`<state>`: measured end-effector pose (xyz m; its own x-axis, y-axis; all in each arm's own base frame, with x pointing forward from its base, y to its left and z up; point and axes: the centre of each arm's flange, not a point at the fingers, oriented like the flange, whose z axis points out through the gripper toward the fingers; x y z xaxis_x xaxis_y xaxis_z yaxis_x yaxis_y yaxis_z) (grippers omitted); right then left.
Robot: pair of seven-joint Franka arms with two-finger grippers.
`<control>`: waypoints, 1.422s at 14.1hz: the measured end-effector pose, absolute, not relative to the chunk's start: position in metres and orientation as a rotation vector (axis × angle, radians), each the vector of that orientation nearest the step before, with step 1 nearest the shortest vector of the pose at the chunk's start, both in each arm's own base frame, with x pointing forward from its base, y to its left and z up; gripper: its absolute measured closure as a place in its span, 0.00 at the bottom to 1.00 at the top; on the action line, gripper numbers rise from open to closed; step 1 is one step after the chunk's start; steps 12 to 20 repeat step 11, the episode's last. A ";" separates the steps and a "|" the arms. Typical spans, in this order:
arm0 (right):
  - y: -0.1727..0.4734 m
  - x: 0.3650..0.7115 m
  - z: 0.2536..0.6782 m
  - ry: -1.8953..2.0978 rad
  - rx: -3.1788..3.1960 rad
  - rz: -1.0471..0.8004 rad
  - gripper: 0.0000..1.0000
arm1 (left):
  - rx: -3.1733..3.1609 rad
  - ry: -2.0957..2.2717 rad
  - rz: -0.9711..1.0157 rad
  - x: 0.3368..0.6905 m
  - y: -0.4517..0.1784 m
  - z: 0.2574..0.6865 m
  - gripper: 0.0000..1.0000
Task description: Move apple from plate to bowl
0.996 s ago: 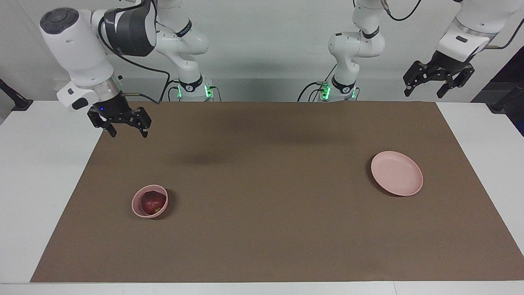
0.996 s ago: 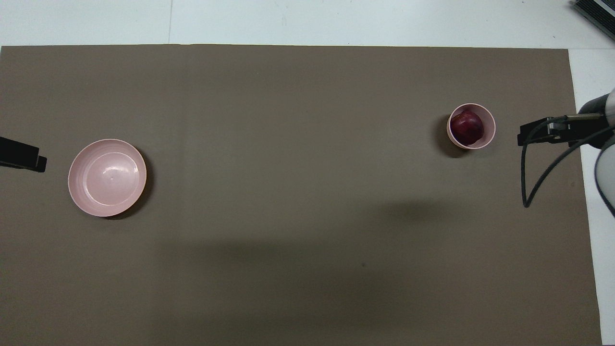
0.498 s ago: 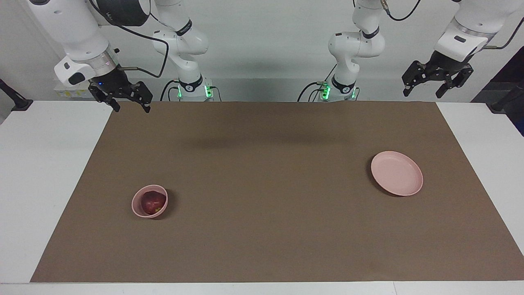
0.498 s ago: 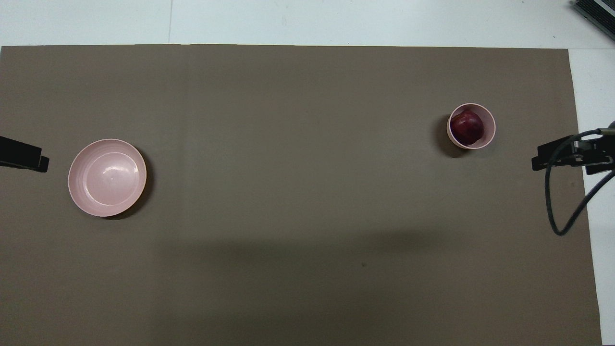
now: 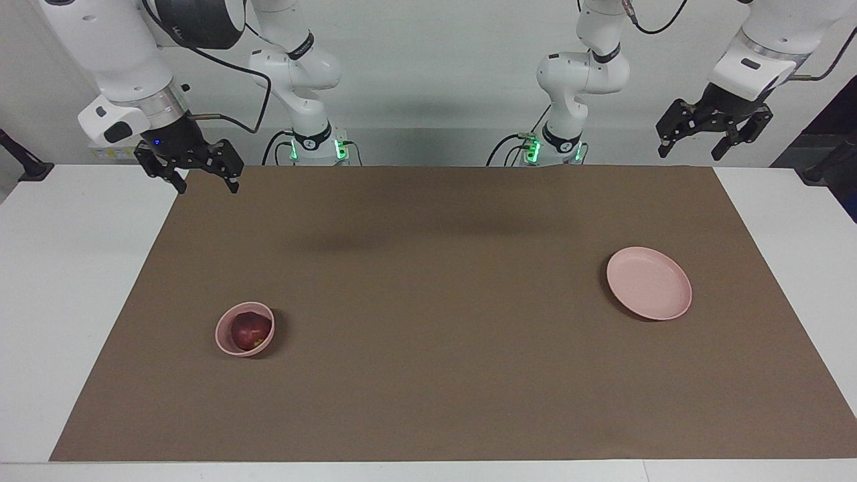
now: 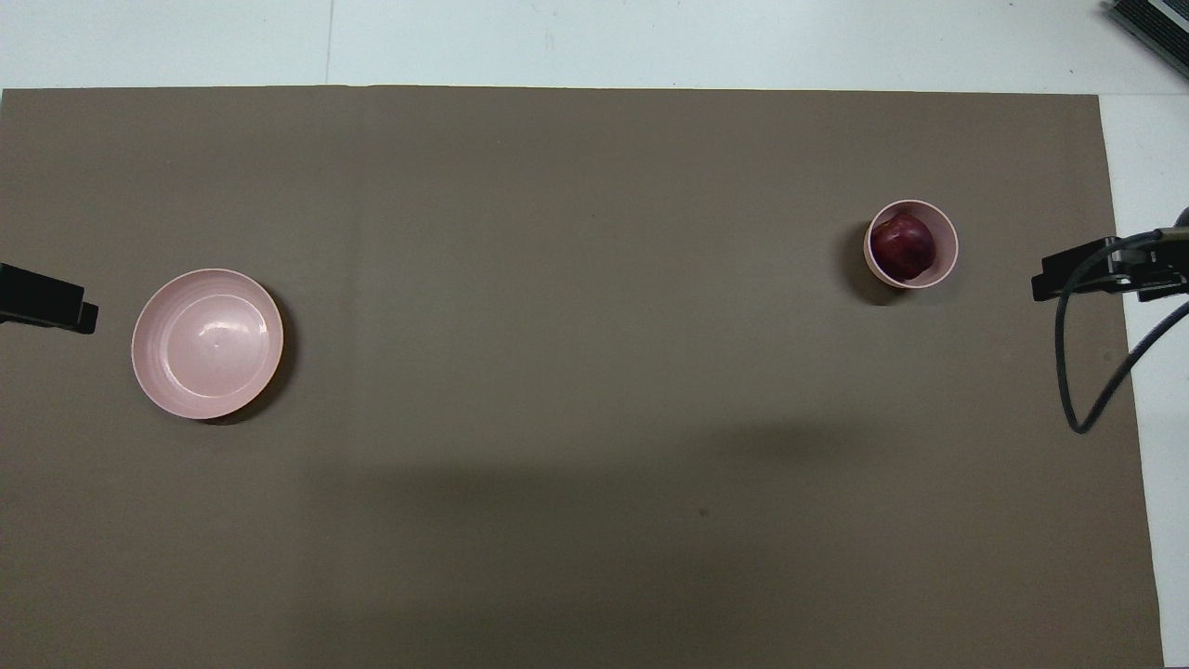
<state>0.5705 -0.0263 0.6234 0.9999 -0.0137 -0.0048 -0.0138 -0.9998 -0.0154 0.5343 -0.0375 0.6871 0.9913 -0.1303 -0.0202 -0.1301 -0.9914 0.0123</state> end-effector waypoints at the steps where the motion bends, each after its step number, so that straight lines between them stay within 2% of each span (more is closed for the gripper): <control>1: -0.026 0.571 0.623 0.019 -3.126 0.009 0.00 | 3.124 -0.207 -0.033 0.534 -0.038 0.687 0.00; 20: -0.026 0.571 0.622 0.011 -3.126 0.011 0.00 | 3.124 -0.207 -0.033 0.534 -0.039 0.687 0.00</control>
